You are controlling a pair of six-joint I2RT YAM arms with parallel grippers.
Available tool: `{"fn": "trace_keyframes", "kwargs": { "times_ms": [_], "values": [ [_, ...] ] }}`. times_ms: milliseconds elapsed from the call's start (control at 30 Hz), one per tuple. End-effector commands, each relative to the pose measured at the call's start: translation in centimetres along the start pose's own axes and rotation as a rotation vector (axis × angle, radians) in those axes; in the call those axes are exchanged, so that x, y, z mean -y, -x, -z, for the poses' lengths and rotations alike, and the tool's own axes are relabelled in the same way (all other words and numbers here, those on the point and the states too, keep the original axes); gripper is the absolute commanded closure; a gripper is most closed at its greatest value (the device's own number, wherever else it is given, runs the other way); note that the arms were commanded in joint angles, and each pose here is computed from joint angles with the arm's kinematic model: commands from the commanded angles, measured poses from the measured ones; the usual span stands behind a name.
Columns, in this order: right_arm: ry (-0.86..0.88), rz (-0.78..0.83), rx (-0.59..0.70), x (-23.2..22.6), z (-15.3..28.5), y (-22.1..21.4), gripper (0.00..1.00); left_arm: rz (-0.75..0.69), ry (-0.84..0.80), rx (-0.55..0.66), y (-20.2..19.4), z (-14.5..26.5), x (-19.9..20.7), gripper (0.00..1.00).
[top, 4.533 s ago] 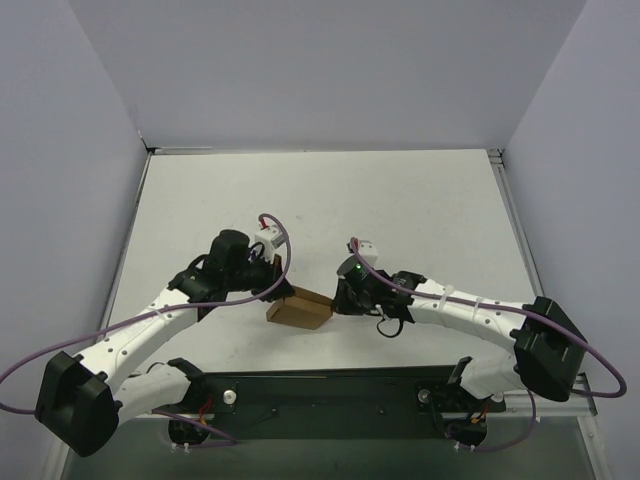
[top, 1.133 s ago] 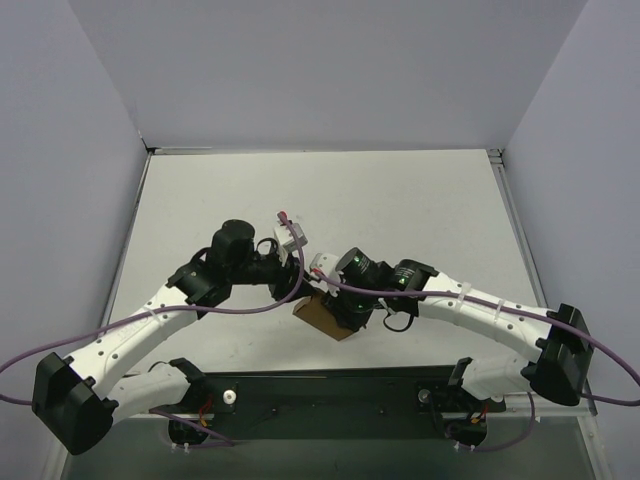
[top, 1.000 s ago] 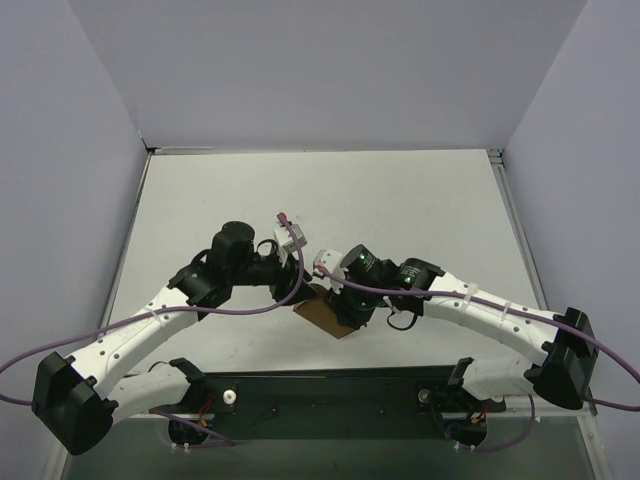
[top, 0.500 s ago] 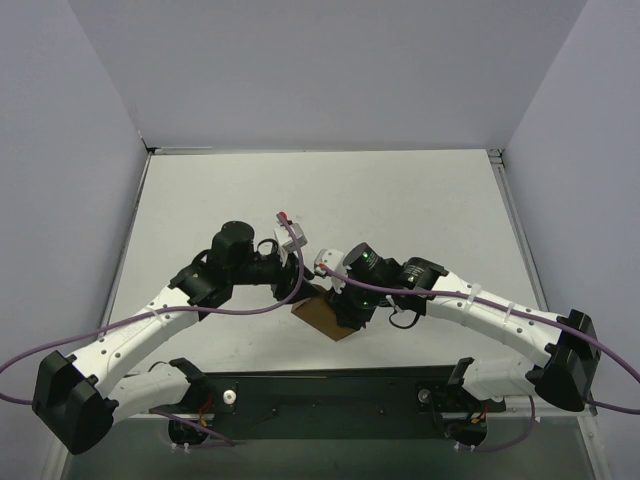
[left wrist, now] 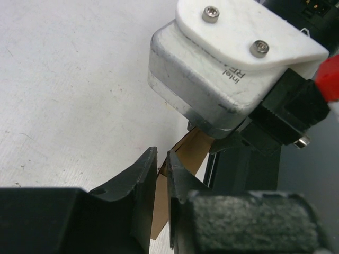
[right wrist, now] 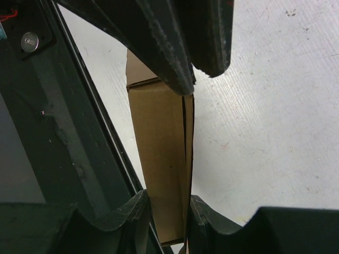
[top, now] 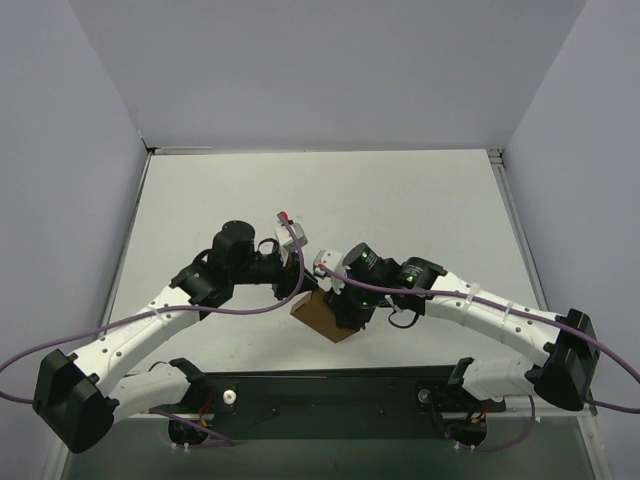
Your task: Fold the paper box
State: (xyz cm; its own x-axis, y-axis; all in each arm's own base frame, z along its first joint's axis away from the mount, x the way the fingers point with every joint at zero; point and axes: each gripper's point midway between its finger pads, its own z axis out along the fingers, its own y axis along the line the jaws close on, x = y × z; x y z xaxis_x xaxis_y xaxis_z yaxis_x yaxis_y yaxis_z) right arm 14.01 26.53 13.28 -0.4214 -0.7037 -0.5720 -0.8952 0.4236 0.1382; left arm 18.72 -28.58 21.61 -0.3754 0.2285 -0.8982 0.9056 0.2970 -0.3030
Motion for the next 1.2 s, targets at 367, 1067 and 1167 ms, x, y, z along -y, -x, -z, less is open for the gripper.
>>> {"fn": "trace_keyframes", "kwargs": {
  "times_ms": [367,1067,1167],
  "values": [
    [-0.044,-0.012,-0.005,0.9,0.0,0.3,0.93,-0.059,-0.004,-0.036,-0.5,-0.7,0.5,0.91],
    [-0.053,-0.015,-0.005,1.0,0.0,0.3,0.94,-0.060,0.017,-0.051,-0.9,-0.9,0.5,0.80],
    [-0.061,-0.016,-0.008,1.2,-0.1,0.3,0.94,-0.062,0.017,-0.048,-0.8,-0.9,0.5,0.80]
  ]
}}
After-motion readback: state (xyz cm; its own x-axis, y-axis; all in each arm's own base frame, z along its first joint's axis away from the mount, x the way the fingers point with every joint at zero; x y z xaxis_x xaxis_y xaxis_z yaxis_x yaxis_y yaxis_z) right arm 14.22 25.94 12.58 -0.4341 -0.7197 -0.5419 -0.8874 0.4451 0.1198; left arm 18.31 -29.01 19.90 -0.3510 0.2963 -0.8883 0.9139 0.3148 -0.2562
